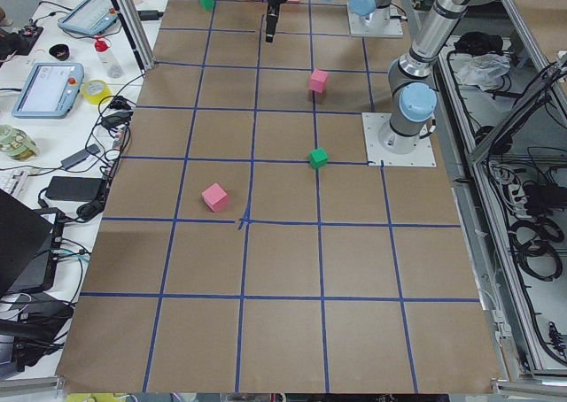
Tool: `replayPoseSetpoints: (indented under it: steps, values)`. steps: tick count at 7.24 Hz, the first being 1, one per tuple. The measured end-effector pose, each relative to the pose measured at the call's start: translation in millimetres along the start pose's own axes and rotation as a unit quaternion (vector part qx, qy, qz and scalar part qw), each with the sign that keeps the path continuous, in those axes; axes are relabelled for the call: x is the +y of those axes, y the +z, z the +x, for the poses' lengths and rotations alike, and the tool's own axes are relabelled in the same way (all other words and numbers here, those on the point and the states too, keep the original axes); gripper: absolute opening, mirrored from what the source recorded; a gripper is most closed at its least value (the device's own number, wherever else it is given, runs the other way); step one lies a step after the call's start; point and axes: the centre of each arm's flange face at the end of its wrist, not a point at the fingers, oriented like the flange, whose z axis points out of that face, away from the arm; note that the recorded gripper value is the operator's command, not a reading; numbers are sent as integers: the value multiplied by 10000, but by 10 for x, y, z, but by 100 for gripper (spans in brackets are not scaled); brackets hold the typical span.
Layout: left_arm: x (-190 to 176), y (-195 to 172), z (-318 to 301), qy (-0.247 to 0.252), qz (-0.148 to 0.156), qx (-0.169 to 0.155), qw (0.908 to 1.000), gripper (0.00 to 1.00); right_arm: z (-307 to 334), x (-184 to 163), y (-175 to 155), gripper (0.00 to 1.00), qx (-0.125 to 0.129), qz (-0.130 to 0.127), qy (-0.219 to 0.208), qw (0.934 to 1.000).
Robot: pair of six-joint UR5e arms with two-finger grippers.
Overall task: Align button upright
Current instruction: 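Lift the button out of the pink box with the right gripper, then carry the button with the right gripper to the grid center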
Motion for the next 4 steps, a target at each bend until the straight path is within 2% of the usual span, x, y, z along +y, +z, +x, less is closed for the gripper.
replayPoseSetpoints:
  steps: [2,4]
  values:
    - [1,0,4,4,0,1,10000,100,-699,-253,-315,0,-19,240,-86,9997]
    - [-1,-4,2,3,4,-3,10000,100,-1766,-507,-291,0,-266,329,172,9990]
